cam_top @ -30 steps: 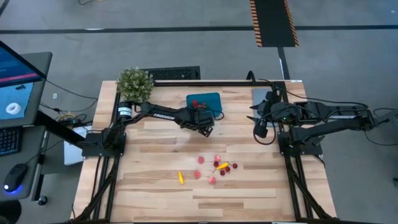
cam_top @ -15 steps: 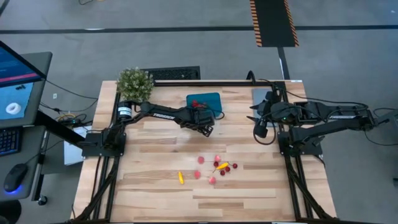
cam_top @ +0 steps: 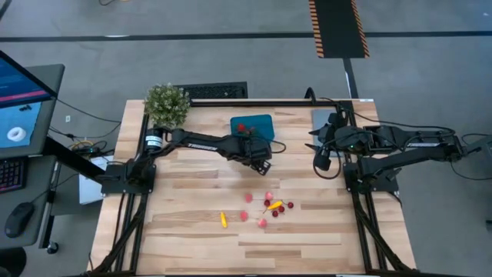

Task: Pick and placing Produce into tupperware
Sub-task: Put the strawberry into the blue bin

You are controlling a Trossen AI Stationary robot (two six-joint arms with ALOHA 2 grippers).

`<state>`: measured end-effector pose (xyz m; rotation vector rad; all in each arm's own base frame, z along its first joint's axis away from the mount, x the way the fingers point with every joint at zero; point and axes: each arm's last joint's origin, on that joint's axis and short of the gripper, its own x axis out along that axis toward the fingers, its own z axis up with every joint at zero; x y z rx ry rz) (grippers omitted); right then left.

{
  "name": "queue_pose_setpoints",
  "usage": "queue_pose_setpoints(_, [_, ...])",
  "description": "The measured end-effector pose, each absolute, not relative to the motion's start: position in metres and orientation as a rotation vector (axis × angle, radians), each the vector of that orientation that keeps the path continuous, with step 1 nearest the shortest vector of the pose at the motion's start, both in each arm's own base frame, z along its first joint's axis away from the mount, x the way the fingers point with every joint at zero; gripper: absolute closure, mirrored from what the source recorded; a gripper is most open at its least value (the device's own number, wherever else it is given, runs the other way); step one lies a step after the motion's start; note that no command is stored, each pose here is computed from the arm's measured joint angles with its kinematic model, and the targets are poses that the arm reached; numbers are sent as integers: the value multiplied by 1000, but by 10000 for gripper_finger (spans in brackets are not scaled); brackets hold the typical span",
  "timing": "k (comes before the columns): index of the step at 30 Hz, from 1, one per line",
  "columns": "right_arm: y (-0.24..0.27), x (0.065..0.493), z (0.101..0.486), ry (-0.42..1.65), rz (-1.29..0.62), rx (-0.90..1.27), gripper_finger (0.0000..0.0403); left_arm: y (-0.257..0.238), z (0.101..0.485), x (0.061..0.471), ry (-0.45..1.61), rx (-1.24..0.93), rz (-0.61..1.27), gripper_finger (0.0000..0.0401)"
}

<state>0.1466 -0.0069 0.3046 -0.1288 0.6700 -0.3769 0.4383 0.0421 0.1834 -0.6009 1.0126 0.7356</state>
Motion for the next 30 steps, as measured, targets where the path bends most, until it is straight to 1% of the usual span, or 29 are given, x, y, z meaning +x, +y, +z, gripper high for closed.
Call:
queue_pose_setpoints(7, [-7, 147, 304, 671, -377, -129, 178, 65, 236, 446, 931, -422, 818, 251])
queue_pose_setpoints(11, [-7, 146, 304, 677, -377, -131, 178, 91, 249, 446, 895, -421, 821, 250])
queue_pose_setpoints(15, [-7, 145, 303, 688, -376, -133, 178, 115, 246, 440, 909, -430, 841, 249])
queue_pose_setpoints(21, [-7, 145, 303, 694, -376, -134, 178, 139, 229, 434, 920, -482, 833, 249])
queue_pose_setpoints(30, [-7, 145, 303, 694, -376, -134, 178, 146, 204, 436, 901, -510, 832, 248])
